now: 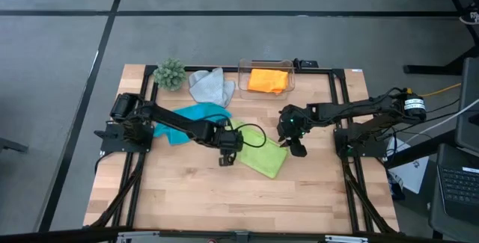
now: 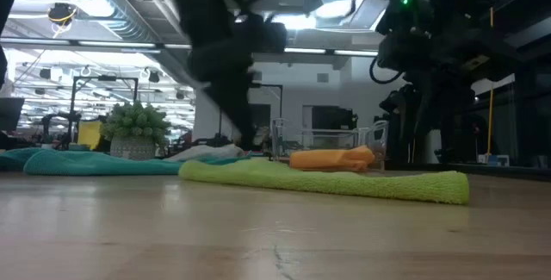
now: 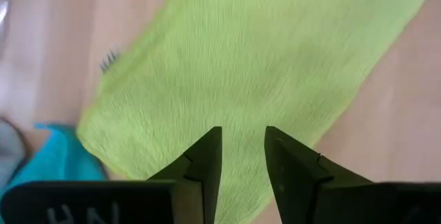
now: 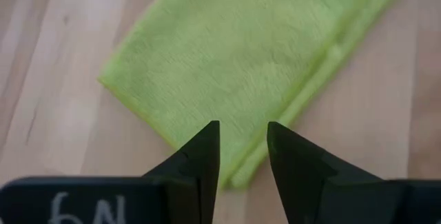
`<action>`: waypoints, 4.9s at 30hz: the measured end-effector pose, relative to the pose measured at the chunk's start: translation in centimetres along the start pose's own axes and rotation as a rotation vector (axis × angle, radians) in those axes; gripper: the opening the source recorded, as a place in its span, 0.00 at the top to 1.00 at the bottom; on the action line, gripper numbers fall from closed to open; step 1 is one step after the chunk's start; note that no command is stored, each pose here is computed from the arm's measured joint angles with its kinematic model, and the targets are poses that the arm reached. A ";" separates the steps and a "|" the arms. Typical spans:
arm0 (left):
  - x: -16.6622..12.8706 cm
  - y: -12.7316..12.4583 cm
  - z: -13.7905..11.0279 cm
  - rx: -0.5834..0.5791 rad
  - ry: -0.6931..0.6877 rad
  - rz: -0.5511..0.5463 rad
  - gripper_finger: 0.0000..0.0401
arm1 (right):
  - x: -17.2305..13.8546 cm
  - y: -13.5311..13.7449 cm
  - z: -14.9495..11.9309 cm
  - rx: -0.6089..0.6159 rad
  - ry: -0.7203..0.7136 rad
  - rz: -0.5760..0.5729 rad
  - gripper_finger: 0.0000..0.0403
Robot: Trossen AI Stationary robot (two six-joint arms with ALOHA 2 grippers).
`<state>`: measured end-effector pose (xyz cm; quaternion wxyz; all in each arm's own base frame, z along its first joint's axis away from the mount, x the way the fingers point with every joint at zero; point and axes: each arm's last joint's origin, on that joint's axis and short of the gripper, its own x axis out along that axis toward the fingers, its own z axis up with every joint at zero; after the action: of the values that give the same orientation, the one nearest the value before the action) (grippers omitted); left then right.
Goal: Fold microfiber towels
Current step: Fold the green microfiber cloth
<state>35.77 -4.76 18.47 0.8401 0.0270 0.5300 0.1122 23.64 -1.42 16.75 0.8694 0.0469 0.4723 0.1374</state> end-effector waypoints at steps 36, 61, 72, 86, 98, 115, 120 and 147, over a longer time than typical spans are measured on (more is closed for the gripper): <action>-9.2 -15.9 -5.4 -0.330 -0.221 -0.148 0.74 | 12.5 12.6 4.1 0.061 -0.169 0.041 0.69; -7.5 -18.5 -4.0 -0.326 -0.368 -0.274 0.74 | 11.1 16.3 3.7 -0.403 -0.013 0.043 0.69; -2.4 -20.5 -2.9 -0.194 -0.450 -0.350 0.74 | 11.1 16.4 3.6 -0.461 -0.010 0.045 0.69; -1.6 -19.6 -2.4 -0.180 -0.397 -0.370 0.55 | 11.1 16.3 3.5 -0.428 0.007 0.041 0.69; -0.5 -20.1 -2.9 -0.042 -0.401 -0.328 0.55 | 11.2 16.4 3.6 -0.427 -0.010 0.044 0.51; 1.6 -20.2 -4.0 0.081 -0.374 -0.204 0.55 | 11.6 15.9 3.4 -0.478 0.008 0.035 0.40; 1.4 -20.2 -3.9 0.087 -0.386 -0.207 0.55 | 13.0 15.5 2.5 -0.477 0.061 0.030 0.40; 0.9 -19.7 -4.4 0.040 -0.311 -0.177 0.55 | 13.3 15.4 2.3 -0.446 0.058 0.031 0.40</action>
<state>35.34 -24.07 12.46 0.9178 0.0140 0.3961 0.0219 29.45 17.23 10.50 0.8421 -0.1432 0.4543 0.2530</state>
